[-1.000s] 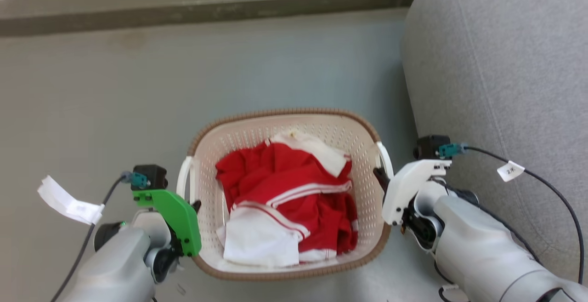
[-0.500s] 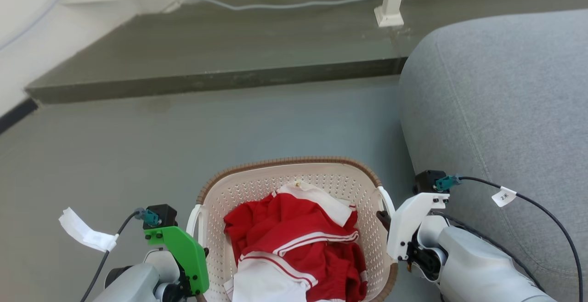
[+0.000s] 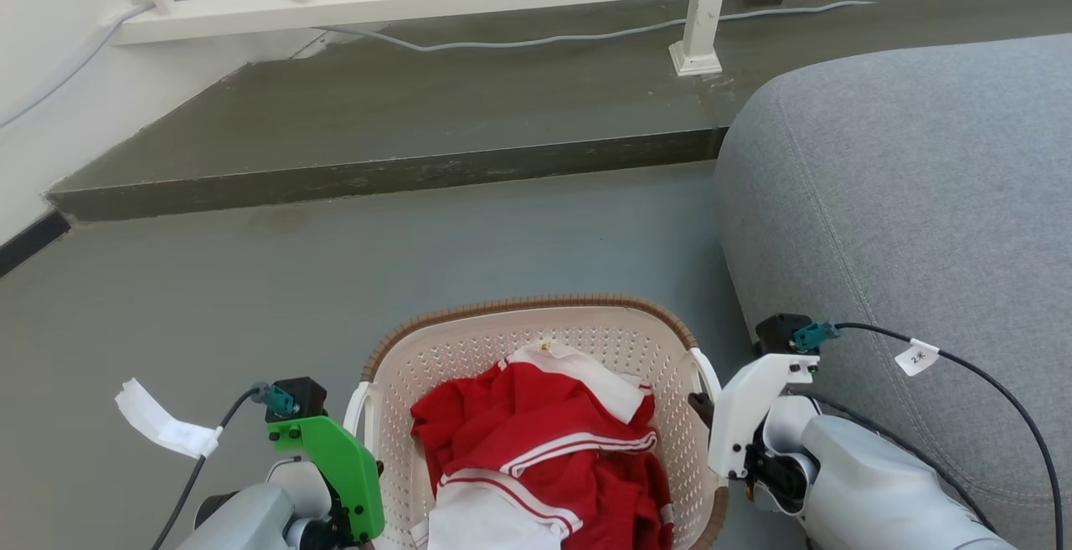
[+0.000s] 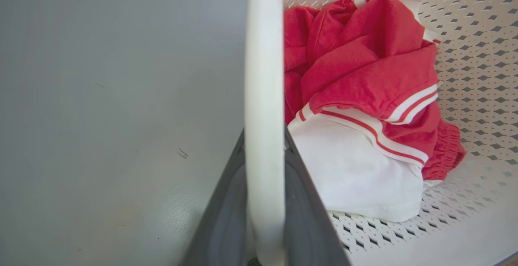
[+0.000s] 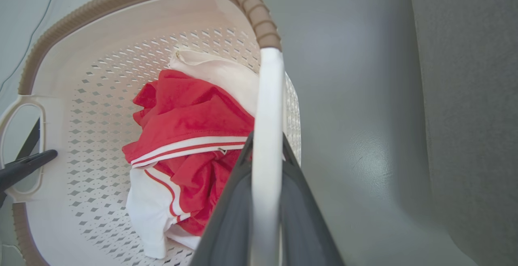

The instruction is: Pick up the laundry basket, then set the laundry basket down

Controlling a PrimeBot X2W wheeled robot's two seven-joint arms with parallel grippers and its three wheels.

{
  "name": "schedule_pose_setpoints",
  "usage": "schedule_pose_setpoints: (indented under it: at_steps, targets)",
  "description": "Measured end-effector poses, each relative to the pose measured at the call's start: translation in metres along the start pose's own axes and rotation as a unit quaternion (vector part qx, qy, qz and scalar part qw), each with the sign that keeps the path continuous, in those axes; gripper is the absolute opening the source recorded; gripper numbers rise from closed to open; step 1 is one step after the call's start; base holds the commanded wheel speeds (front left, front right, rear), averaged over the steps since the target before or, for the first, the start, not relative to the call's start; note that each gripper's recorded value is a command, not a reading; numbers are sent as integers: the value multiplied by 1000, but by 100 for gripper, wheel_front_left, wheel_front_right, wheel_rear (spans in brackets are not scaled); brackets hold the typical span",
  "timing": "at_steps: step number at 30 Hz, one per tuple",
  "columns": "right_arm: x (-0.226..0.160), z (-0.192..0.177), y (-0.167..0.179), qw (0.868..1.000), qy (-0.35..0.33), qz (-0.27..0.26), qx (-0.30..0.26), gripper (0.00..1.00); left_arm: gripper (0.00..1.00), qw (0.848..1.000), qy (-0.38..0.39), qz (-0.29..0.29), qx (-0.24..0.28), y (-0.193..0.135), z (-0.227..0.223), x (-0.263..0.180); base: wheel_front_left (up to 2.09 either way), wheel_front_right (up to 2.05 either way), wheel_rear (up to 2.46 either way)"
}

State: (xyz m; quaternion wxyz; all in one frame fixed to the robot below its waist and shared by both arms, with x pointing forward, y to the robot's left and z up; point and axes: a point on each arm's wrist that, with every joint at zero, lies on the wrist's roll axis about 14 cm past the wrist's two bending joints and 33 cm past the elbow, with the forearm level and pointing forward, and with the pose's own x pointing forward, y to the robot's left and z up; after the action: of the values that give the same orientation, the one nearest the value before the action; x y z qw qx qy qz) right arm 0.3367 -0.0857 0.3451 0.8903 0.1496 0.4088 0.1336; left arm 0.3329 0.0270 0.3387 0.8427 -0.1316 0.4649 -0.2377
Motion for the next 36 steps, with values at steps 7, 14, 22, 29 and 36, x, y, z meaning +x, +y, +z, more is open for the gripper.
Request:
schedule_pose_setpoints:
  at_steps: [7,14,22,29,36]
  targets:
    - [1,-2,1,1000,6,1,-1,0,0,1000,4,1,-9,1,-2,0,0,0,0]
    - [2,-4,2,1000,9,4,4,0,0,1000,7,3,-13,3,-4,1,0,0,0]
    - [3,-5,2,1000,11,7,4,0,0,1000,9,4,-13,4,-6,1,0,0,0]
    - [3,-6,2,1000,14,6,4,0,0,1000,12,3,-12,4,-7,2,0,0,0]
    - [4,-9,1,1000,19,5,5,0,0,1000,16,3,-14,4,-9,4,0,0,0]
